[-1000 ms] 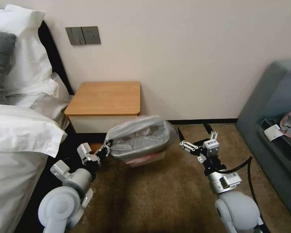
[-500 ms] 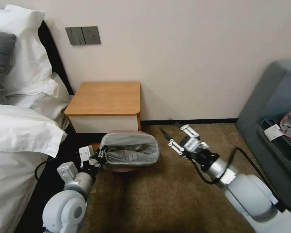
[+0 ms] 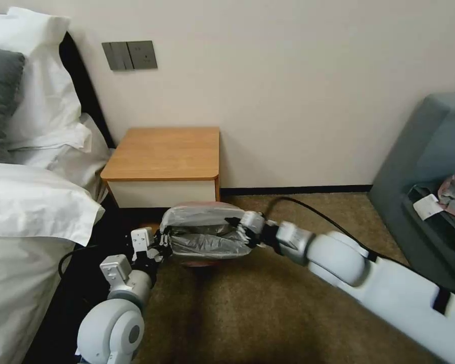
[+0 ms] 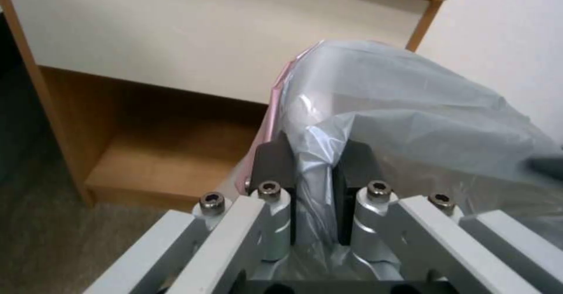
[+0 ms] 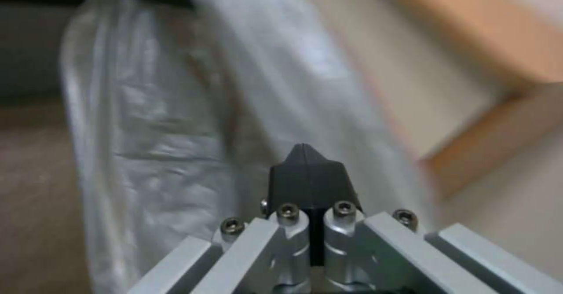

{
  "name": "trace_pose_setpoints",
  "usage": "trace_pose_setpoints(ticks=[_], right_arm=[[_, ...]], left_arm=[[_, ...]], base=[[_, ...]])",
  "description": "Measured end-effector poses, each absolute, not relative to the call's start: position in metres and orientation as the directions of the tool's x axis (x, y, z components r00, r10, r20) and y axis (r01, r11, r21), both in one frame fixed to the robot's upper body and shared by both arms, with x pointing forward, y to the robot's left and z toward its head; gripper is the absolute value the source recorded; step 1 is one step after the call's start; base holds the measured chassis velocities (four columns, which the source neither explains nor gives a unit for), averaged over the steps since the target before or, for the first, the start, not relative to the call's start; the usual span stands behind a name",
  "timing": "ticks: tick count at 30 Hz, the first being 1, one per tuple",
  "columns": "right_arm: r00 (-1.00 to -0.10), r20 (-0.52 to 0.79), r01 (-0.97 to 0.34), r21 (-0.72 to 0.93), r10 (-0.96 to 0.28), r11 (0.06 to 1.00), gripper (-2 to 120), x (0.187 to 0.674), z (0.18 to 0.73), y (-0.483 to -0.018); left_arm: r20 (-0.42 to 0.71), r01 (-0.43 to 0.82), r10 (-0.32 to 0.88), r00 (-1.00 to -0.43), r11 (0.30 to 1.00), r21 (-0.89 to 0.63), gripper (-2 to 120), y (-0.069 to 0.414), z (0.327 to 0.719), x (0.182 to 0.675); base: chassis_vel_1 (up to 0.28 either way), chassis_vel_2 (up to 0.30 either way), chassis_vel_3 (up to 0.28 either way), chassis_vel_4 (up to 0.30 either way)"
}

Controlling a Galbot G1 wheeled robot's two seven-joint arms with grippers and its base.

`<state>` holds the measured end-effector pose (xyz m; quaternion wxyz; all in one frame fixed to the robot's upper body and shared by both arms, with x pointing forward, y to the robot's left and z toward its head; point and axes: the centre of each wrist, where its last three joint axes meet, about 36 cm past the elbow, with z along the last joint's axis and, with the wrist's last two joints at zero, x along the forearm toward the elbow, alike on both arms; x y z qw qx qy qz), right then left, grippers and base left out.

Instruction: Pick up the garbage bag from the table and place it over the trash can.

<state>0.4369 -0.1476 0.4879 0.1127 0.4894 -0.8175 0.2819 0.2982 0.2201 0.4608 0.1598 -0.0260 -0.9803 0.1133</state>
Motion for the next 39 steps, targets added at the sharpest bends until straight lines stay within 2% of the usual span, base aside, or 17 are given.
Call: trace_pose_setpoints(ticks=[11,23,39], right_arm=[[-0.423,0.611,-0.899,-0.374,-0.669,0.226,0,0.487,0.485,-0.107],[-0.385,0.689,-0.909,-0.398,-0.615,0.124,0,0.516,0.455,-0.065],[-0.387,0.733,-0.905,-0.418,-0.559,0.079,0,0.544,0.426,-0.04]], left_arm=[[0.294,0.04,0.091,-0.952,0.984,-0.175,9,0.21,0.457,0.297],[0.264,0.049,0.092,-0.96,0.985,-0.165,9,0.207,0.464,0.295],[0.238,0.068,0.115,-0.964,0.978,-0.197,9,0.197,0.479,0.283]], base=[[0.0,0.0,0.0,0.0],[0.0,0.0,0.0,0.0],[0.0,0.0,0.0,0.0]])
